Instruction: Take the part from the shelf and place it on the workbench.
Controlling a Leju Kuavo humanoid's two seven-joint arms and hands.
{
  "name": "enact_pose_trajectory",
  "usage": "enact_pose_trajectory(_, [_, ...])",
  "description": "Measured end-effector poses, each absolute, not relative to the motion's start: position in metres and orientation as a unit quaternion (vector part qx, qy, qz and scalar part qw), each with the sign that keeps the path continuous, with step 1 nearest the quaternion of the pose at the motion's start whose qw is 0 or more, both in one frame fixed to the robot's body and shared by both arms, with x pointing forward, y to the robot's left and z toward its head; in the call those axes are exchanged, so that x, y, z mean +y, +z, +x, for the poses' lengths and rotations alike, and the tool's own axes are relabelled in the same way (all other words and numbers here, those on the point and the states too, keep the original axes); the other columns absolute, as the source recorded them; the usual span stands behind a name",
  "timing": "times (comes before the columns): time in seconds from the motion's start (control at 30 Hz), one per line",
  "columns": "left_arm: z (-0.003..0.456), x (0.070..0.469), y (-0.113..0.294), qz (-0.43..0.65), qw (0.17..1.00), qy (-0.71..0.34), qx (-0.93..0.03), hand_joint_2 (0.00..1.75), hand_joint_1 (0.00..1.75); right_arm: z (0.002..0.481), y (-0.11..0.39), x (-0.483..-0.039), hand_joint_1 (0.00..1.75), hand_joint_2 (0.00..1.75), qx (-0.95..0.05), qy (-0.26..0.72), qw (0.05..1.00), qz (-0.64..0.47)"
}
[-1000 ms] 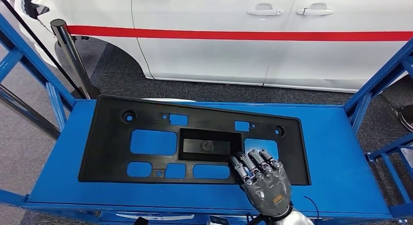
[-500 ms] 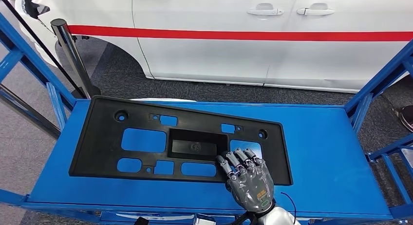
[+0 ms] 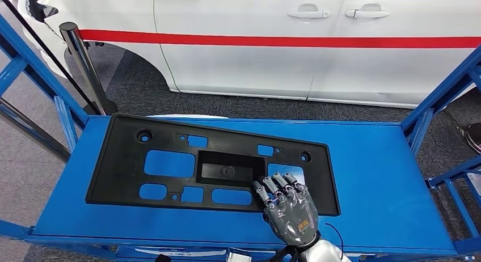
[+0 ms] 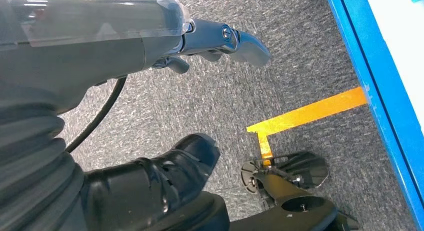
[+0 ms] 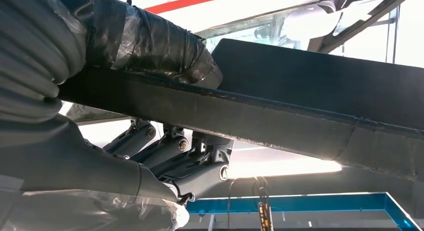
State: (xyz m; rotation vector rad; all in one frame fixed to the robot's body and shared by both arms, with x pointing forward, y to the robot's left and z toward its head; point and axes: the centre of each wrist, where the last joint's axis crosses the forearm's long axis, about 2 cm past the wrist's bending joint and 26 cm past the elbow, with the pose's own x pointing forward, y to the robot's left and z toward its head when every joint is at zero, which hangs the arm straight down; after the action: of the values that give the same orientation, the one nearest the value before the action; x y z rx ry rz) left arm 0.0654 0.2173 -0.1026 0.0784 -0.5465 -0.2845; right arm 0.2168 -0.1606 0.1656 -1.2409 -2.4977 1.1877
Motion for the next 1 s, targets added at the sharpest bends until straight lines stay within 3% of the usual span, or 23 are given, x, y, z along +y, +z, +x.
enact_pose_trajectory(1.0, [0.066, 0.216, -0.102, 0.054, 0.953, -0.149, -0.258, 1.75, 0.00, 0.219, 0.159, -0.150, 1.75, 1.75, -0.822, 0.398, 0.069, -0.401])
